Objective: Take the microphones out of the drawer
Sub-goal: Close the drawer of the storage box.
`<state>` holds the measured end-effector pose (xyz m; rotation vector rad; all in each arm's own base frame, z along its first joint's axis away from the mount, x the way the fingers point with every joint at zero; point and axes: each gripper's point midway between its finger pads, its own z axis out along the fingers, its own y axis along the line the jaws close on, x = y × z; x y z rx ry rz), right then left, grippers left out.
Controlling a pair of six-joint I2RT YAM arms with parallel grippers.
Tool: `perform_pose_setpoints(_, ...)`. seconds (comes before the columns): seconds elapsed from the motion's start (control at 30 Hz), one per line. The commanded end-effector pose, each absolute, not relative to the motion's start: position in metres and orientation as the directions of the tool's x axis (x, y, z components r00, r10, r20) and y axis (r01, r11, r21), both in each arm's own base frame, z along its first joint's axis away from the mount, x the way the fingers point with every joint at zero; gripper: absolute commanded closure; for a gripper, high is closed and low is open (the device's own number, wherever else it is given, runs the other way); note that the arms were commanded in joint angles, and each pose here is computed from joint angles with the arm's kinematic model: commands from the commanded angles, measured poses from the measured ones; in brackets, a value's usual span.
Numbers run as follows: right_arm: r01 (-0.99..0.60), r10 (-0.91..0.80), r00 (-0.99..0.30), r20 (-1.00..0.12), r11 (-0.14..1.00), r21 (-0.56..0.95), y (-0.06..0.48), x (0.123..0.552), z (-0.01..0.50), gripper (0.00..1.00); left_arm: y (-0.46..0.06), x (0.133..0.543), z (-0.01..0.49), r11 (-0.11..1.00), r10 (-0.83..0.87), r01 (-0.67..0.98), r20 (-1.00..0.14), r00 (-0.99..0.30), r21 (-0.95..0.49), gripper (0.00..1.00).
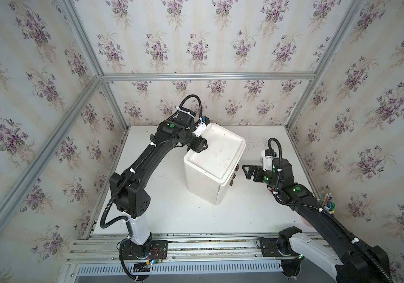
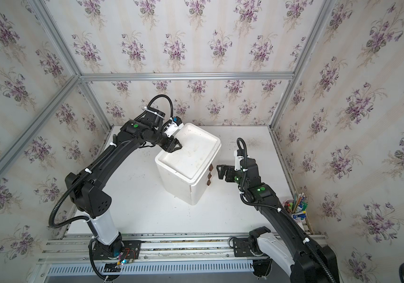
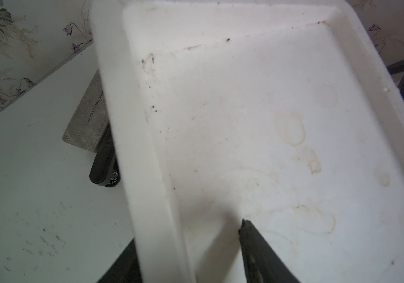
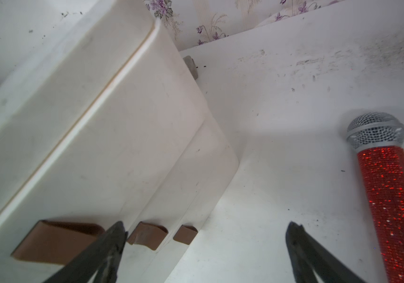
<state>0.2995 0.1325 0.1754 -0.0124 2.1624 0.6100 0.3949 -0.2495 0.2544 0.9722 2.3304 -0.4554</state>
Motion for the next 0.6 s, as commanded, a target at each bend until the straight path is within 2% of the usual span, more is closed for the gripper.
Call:
perform_pose_setpoints(0.0,-0.35,0.247,-0.55,-0.798,0.799,0.489,0.16,0.301,0.208,0.0,-0.249,0.366,0.237,0.633,0.585,0.756,-0.535,-0.609,-0.168,0.43)
perform_pose_setpoints(0.27,-0.438,0.212,-0.567,-0.796,0.741,0.509,0.204,0.304,0.21,0.0,-0.245,0.36,0.236,0.62,0.603,0.769,-0.533,-0.594,-0.155,0.43)
perform_pose_setpoints(0.43,-0.401,0.242,-0.538,-0.807,0.769,0.498,0.188,0.299,0.208,0.0,-0.23,0.356,0.234,0.658,0.613,0.747,-0.511,-0.603,-0.092,0.43)
perform_pose_setpoints(0.57,-0.351,0.263,-0.613,-0.745,0.754,0.555,0.174,0.293,0.179,0.0,-0.216,0.358,0.234,0.707,0.59,0.705,-0.504,-0.631,-0.055,0.43)
